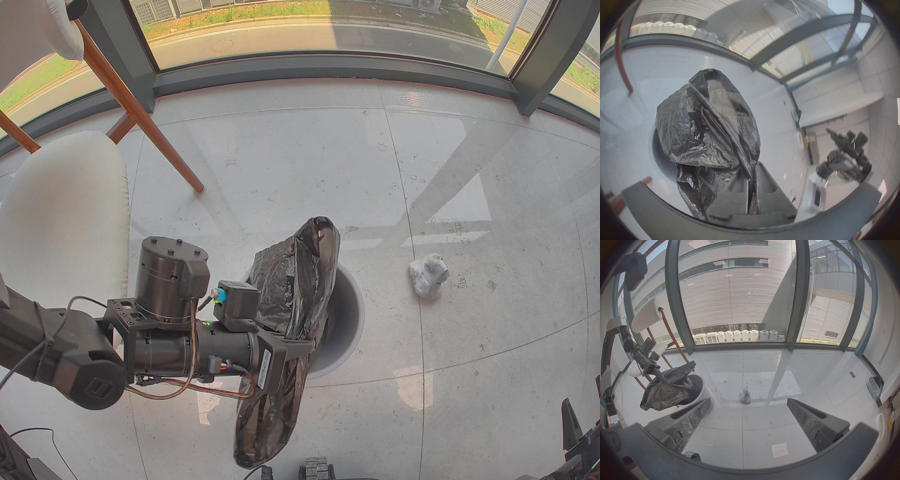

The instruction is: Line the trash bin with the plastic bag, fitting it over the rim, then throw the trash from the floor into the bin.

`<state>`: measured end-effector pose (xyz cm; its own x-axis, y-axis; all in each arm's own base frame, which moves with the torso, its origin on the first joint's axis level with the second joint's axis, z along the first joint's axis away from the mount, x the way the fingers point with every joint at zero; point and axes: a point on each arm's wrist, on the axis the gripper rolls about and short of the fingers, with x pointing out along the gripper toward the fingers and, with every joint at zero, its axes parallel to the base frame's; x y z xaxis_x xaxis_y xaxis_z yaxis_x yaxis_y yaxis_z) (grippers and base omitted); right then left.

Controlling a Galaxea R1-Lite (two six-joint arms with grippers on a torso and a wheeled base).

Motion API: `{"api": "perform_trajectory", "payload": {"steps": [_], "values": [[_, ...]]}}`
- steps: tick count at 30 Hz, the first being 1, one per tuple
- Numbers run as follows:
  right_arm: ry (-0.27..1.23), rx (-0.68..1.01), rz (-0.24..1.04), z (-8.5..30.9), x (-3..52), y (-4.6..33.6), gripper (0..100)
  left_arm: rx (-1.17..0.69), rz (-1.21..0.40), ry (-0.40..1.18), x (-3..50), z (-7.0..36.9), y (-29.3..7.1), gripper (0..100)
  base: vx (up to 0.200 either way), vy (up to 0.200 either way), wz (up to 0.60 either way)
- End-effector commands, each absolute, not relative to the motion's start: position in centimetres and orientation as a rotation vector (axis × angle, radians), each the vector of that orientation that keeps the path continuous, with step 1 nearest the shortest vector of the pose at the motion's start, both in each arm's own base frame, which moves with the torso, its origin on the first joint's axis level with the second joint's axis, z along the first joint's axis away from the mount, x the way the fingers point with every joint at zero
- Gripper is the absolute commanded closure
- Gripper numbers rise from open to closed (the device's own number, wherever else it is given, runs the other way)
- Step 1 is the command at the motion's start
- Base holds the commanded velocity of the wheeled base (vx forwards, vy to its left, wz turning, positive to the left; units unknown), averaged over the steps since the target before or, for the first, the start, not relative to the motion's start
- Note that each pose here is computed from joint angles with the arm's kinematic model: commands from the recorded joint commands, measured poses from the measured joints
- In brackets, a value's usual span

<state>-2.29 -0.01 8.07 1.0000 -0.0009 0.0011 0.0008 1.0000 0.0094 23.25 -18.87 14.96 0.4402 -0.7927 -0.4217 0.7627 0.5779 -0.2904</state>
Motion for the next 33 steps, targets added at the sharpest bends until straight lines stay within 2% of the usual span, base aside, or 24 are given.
{"api": "perform_trajectory", "payload": {"steps": [1,5,6,8,9,11,12,13,15,18,19,21,26,28,33], "values": [[0.003,-0.002,0.006,7.6,-2.3,0.0,0,0.183,-1.046,0.478,22.1,18.5,-18.9,100,0.000,0.000,0.00],[-0.006,0.008,0.002,7.6,-2.3,0.0,0,0.321,-0.996,0.494,22.3,18.5,-18.9,100,0.000,0.000,0.00],[-0.080,0.065,0.032,11.6,-2.7,0.0,0,0.356,-0.953,0.484,22.3,18.5,-18.9,100,0.000,0.000,0.00],[-0.075,0.080,0.040,12.5,-2.6,-0.1,0,0.360,-0.948,0.485,22.2,18.5,-18.9,100,0.000,0.000,0.00],[0.077,0.186,0.144,16.9,1.1,0.2,0,0.387,-0.916,0.477,21.9,18.5,-19.3,100,0.000,0.000,0.00],[0.167,0.277,0.250,18.2,2.9,0.8,0,0.400,-0.893,0.476,21.7,18.5,-19.7,100,0.000,0.000,0.00],[0.191,0.294,0.263,18.2,3.3,1.0,0,0.403,-0.892,0.476,21.6,18.5,-19.8,100,0.000,0.000,0.00],[0.331,0.329,0.289,17.9,5.6,2.0,0,0.420,-0.903,0.475,21.1,18.3,-20.3,100,0.000,0.000,0.00],[0.448,0.347,0.304,17.6,8.2,3.2,0,0.433,-0.898,0.474,20.7,18.2,-20.7,100,0.000,0.000,0.00],[0.509,0.391,0.382,18.4,10.3,4.4,0,0.447,-0.900,0.486,20.6,17.8,-21.2,100,0.000,0.000,0.00],[0.538,0.427,0.457,19.1,11.3,5.1,0,0.456,-0.913,0.483,20.1,17.8,-21.6,100,0.000,0.000,0.00],[0.604,0.451,0.529,19.7,13.1,6.0,0,0.463,-0.897,0.485,20.1,17.7,-21.8,100,0.000,0.000,0.00],[0.725,0.452,0.599,19.4,17.3,8.5,0,0.492,-0.901,0.518,19.5,16.5,-22.4,100,0.000,0.000,0.00],[0.787,0.450,0.627,18.8,19.3,10.5,0,0.501,-0.891,0.527,19.4,16.2,-22.3,100,0.000,0.000,0.00],[0.869,0.468,0.686,18.3,20.7,14.1,0,0.506,-0.889,0.540,19.3,15.8,-22.1,100,0.000,0.000,0.00]]}}
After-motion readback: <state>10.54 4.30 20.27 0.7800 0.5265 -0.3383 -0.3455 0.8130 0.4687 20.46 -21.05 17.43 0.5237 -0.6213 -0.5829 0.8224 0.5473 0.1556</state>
